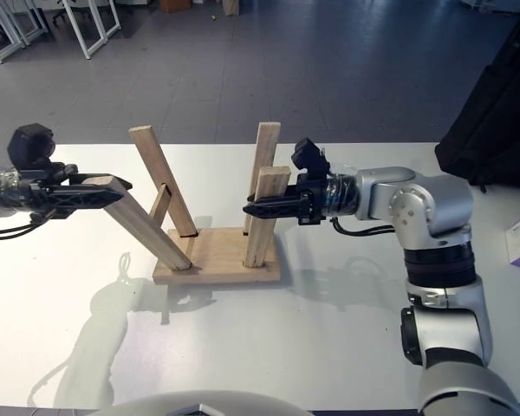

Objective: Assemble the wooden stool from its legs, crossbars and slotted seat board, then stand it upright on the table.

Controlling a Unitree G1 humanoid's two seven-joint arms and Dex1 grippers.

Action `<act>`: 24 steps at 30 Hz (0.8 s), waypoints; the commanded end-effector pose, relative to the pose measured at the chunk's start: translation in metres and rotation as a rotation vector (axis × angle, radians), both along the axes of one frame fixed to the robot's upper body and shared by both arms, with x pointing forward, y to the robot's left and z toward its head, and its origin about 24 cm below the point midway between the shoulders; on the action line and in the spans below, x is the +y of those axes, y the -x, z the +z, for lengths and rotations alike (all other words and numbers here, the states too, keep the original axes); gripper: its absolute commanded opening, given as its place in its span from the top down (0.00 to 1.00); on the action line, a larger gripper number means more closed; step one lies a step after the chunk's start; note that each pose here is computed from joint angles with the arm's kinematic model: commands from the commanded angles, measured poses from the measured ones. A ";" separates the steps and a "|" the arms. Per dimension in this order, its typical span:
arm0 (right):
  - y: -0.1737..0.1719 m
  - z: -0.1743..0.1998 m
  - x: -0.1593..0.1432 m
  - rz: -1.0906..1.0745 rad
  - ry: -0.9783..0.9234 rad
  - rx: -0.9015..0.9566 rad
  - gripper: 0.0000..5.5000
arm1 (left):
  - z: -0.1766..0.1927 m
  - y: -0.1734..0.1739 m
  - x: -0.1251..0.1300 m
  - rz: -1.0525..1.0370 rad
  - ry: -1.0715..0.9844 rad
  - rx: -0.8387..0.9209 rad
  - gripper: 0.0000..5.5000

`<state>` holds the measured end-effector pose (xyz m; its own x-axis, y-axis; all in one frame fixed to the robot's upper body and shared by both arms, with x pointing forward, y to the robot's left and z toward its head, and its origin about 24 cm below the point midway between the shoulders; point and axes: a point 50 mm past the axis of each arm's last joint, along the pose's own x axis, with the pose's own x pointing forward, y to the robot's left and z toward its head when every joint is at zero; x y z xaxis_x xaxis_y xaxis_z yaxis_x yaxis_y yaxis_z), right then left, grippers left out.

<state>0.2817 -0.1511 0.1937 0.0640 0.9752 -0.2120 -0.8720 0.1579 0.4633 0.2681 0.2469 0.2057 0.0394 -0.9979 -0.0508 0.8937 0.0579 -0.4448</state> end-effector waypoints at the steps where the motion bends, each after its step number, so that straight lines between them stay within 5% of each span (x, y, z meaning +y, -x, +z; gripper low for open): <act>1: 0.002 -0.001 -0.011 -0.009 -0.073 0.256 0.71 | 0.008 0.004 -0.005 -0.013 0.018 0.118 0.69; 3: -0.004 0.001 -0.011 -0.035 -0.114 0.315 0.71 | 0.012 -0.011 -0.004 0.058 0.034 0.107 0.62; 12: -0.044 -0.022 -0.020 -0.230 -0.066 0.338 0.38 | -0.014 -0.068 0.003 0.363 -0.069 0.072 0.35; 20: -0.054 -0.032 -0.042 -0.334 -0.060 0.287 0.09 | -0.034 -0.082 0.046 0.720 -0.036 0.085 0.33; 24: -0.054 -0.029 -0.068 -0.436 -0.066 0.232 0.08 | -0.038 -0.073 0.064 0.776 -0.043 0.077 0.33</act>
<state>0.3354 -0.2042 0.1591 0.3700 0.9082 -0.1957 -0.6065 0.3957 0.6896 0.3460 0.3001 0.1661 0.6998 -0.7083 -0.0927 0.5758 0.6361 -0.5136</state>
